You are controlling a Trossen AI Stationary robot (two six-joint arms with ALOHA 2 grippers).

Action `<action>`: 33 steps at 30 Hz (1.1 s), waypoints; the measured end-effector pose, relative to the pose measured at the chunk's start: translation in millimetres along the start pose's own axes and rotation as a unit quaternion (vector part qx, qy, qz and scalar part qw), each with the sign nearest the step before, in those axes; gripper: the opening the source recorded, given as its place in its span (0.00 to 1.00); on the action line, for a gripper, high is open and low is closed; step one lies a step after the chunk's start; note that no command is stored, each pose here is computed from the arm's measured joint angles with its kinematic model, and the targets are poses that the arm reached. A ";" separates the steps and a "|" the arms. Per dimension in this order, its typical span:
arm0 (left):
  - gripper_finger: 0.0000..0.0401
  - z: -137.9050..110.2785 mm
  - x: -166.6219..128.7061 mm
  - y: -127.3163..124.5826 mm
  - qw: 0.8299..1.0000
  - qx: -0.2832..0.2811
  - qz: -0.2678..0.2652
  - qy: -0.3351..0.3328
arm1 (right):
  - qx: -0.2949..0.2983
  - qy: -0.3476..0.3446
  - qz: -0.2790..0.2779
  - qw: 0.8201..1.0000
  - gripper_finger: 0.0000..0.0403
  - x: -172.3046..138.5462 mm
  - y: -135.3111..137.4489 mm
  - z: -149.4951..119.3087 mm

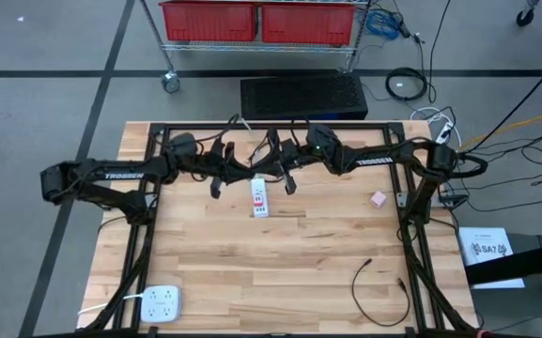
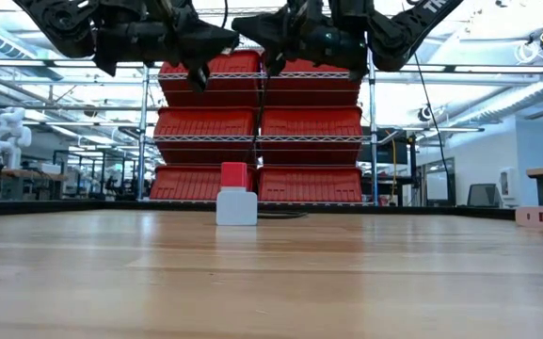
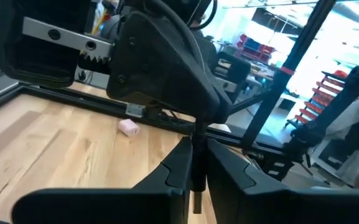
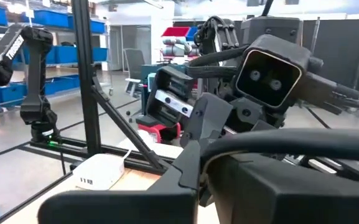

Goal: Insert USB
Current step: Insert the black charger cable into the pink charger adapter

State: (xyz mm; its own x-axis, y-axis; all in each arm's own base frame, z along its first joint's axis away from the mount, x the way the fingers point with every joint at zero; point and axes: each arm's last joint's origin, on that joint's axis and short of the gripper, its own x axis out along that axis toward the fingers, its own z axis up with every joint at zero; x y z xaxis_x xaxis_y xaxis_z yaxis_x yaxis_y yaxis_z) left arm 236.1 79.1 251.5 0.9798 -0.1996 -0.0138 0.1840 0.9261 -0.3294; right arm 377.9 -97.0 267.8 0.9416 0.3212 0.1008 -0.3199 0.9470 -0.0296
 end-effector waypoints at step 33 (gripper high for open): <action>0.42 -25.9 4.3 2.3 0.935 0.112 0.330 0.070 | 0.140 0.172 -0.275 0.935 0.00 -3.5 37.2 -2.9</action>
State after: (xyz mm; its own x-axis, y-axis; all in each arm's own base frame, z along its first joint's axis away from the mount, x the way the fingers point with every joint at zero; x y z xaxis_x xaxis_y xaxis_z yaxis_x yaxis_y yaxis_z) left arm 238.7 72.1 226.3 0.8683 0.4140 -0.2732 -0.4302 0.9027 0.0006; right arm 363.0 -62.8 263.4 0.9344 -0.1868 -0.3034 0.2541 0.9463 0.2000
